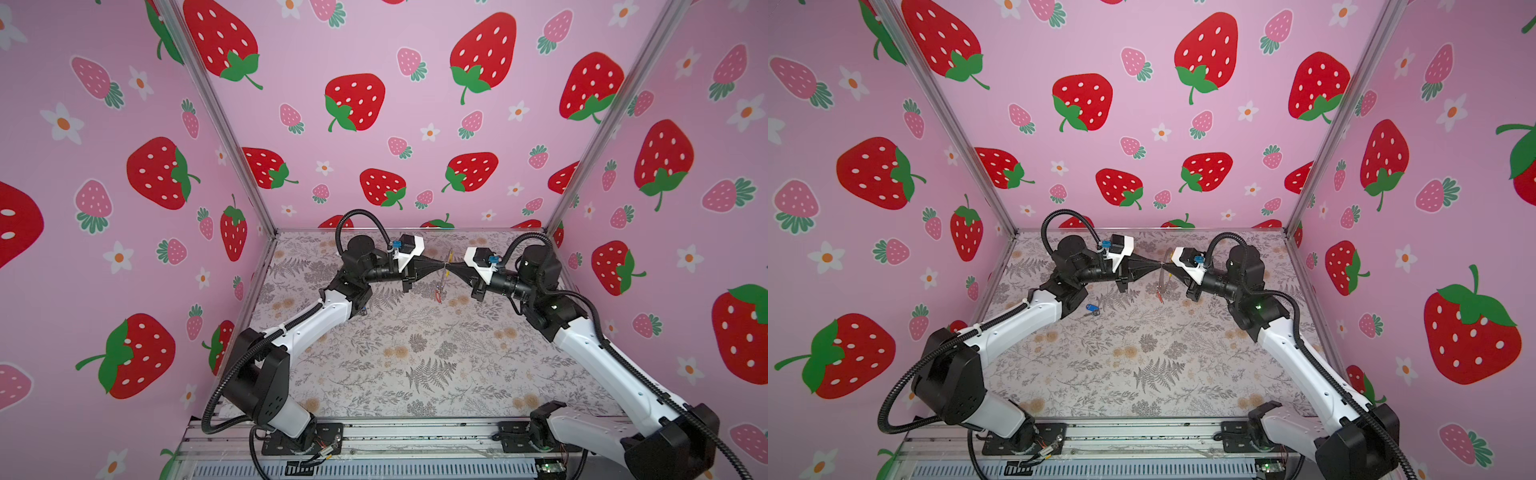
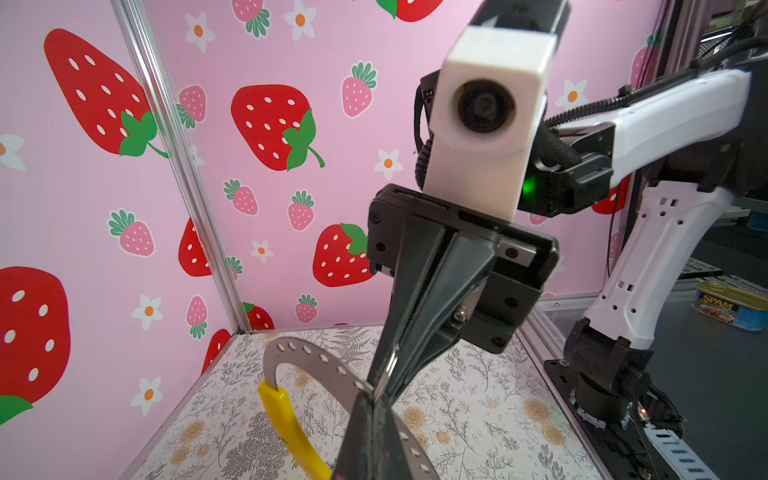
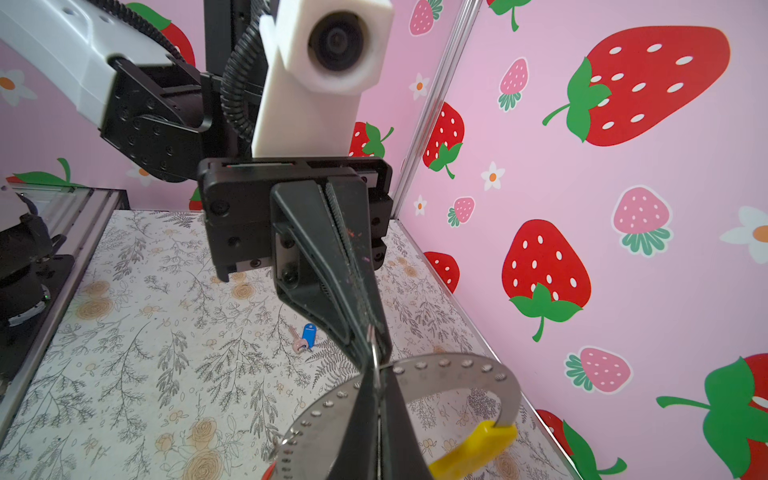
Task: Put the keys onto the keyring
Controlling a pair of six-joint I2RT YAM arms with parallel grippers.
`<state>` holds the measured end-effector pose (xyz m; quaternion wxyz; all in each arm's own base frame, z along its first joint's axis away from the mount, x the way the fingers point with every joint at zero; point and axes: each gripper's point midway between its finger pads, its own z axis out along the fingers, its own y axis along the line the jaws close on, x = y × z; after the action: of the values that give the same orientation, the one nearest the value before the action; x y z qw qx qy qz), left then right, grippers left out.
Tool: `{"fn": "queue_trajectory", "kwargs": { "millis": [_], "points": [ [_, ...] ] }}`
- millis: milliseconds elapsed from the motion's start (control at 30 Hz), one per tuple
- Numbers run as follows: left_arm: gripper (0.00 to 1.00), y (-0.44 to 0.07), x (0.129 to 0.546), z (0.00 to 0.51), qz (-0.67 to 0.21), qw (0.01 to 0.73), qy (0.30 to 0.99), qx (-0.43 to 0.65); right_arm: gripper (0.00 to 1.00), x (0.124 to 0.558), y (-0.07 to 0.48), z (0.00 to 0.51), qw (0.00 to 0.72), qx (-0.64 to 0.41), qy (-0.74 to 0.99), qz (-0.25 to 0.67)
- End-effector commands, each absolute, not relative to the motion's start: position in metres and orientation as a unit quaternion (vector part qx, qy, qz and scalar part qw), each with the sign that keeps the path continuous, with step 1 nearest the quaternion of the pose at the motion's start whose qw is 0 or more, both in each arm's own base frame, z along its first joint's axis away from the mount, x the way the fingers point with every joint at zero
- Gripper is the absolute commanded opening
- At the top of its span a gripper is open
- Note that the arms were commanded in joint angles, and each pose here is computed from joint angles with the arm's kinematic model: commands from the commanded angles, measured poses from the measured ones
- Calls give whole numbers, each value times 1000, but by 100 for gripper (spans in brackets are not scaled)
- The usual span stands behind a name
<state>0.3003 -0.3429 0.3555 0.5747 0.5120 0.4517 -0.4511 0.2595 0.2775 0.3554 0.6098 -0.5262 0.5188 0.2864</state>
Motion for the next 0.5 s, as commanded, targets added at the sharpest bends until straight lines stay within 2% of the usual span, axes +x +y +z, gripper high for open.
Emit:
{"fn": "queue_trajectory", "kwargs": {
  "millis": [0, 67, 133, 467],
  "points": [
    [20, -339, 297, 386, -432, 609, 424, 514, 4, 262, 276, 370, 628, -529, 504, 269],
    [32, -336, 303, 384, -414, 620, 436, 504, 4, 267, 272, 371, 636, -523, 511, 248],
    [38, -333, 309, 382, -393, 632, 449, 495, 3, 273, 268, 369, 645, -516, 517, 225],
    [39, -330, 324, 370, -303, 655, 496, 482, 1, 281, 266, 361, 677, -518, 508, 122]
  ]
}}
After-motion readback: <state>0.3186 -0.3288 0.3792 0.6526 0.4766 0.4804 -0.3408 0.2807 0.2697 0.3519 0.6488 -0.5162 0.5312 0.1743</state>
